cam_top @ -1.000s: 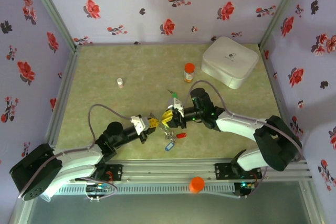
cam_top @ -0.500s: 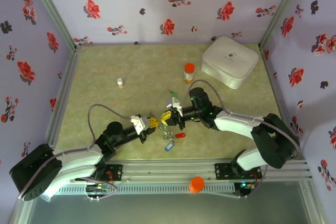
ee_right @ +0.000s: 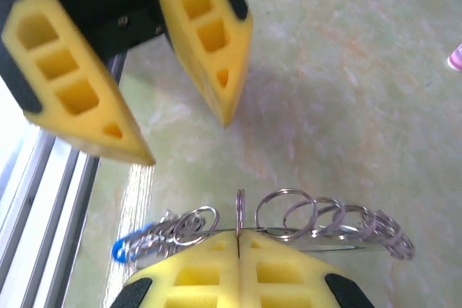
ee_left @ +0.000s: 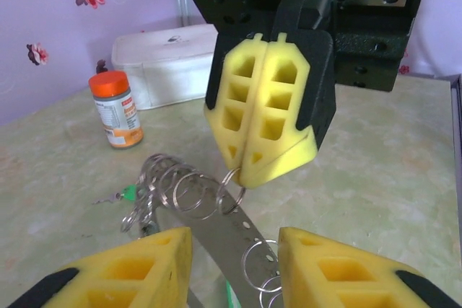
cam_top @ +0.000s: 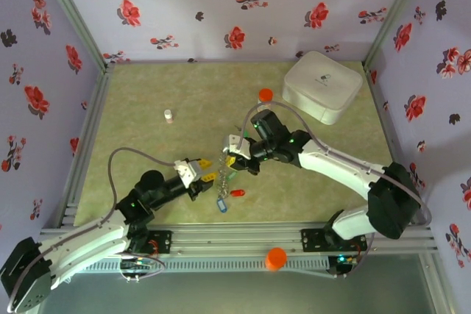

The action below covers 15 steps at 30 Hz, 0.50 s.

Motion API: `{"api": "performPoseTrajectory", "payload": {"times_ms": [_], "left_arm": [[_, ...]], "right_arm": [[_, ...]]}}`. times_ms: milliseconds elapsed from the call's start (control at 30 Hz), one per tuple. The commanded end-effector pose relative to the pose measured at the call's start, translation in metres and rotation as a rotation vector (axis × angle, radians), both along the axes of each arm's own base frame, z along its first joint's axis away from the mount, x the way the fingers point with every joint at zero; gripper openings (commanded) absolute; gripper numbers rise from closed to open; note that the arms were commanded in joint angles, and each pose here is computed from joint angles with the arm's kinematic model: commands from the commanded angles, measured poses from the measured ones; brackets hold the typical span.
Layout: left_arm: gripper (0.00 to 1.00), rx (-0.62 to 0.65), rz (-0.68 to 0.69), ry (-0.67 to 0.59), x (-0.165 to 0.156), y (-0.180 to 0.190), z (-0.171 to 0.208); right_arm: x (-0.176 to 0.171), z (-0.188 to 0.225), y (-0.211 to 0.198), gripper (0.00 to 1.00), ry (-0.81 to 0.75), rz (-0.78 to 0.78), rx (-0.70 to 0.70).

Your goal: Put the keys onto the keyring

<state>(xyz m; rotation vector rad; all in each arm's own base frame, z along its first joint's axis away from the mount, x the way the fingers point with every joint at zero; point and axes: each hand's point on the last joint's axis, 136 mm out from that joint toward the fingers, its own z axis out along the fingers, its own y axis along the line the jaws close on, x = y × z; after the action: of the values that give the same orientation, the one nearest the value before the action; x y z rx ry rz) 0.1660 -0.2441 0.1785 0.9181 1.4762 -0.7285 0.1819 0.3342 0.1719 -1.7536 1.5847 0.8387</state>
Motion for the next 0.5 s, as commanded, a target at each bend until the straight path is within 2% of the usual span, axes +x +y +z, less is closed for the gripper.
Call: {"api": "performPoseTrajectory", "payload": {"times_ms": [0,200,467], "left_arm": [[0.35,0.084,-0.013,0.012,0.000,0.000,-0.007],[0.35,0.147,-0.080,0.003,-0.001,-0.010,-0.015],[0.34,0.097,-0.163,0.014,0.008,-0.021,-0.008]], "right_arm": [[-0.009,-0.006,-0.011,0.00,-0.045,0.050,-0.117],[-0.011,-0.011,-0.005,0.00,-0.069,0.086,-0.157],[-0.011,-0.013,-0.001,0.00,-0.084,0.108,-0.158]]}}
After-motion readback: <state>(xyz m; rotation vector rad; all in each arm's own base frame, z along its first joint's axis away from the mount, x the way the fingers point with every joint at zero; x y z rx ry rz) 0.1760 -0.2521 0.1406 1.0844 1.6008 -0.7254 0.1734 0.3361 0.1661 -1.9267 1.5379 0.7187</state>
